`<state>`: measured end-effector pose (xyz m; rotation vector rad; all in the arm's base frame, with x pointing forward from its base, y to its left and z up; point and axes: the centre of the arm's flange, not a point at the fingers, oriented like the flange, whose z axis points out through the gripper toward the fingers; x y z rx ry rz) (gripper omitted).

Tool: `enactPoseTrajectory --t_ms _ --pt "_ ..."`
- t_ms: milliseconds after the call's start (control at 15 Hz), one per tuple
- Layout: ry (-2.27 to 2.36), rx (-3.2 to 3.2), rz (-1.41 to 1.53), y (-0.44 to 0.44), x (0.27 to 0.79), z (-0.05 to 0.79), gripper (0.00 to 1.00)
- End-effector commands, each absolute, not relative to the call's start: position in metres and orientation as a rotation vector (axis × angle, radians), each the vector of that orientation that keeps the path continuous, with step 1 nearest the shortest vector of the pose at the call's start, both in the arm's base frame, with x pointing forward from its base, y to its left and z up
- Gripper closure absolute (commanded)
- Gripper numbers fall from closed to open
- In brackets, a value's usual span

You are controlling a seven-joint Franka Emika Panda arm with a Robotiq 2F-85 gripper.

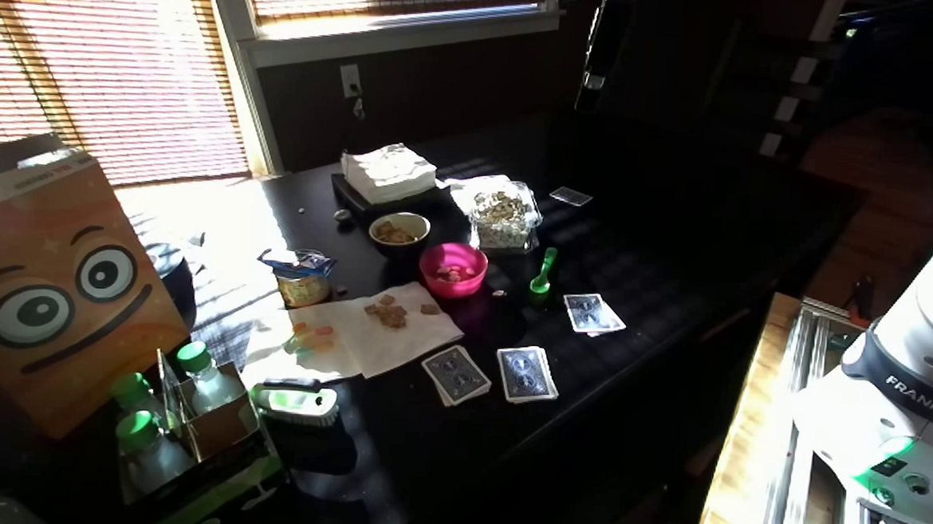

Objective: Empty the contents of the pink bowl into the clear container

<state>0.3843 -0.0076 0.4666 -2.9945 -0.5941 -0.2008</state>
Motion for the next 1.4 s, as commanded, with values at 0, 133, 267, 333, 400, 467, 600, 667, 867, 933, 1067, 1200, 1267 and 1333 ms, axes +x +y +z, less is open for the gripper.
enactPoseTrajectory --t_ms 0,133,267,333,400,467,600,667,867,933,1067,1200,1267,1333 --pt "-0.606 -2.991 -0.199 -0.008 0.385 0.464 0.00" --pt "-0.618 -2.987 -0.200 -0.009 0.386 0.464 0.00" --pt "-0.667 -2.977 -0.187 -0.002 0.389 0.459 0.00" --pt "-0.699 -2.975 -0.208 0.006 0.392 0.454 0.00" --pt "-0.782 -2.973 -0.243 0.017 0.396 0.447 0.00" --pt "-0.843 -2.963 -0.277 0.025 0.399 0.442 0.00" --pt "-0.956 -2.978 -0.308 0.044 0.406 0.425 0.00" --pt "-0.999 -2.965 -0.342 0.053 0.409 0.413 0.00" --pt "-1.115 -2.896 -0.369 0.068 0.416 0.373 0.00" --pt "-1.143 -2.868 -0.365 0.069 0.418 0.359 0.00" --pt "-1.105 -2.907 -0.352 0.070 0.408 0.374 0.00" --pt "-1.131 -2.896 -0.334 0.071 0.412 0.357 0.00" --pt "-1.135 -2.895 -0.330 0.071 0.413 0.354 0.00" --pt "-1.137 -2.894 -0.329 0.070 0.413 0.353 0.00"
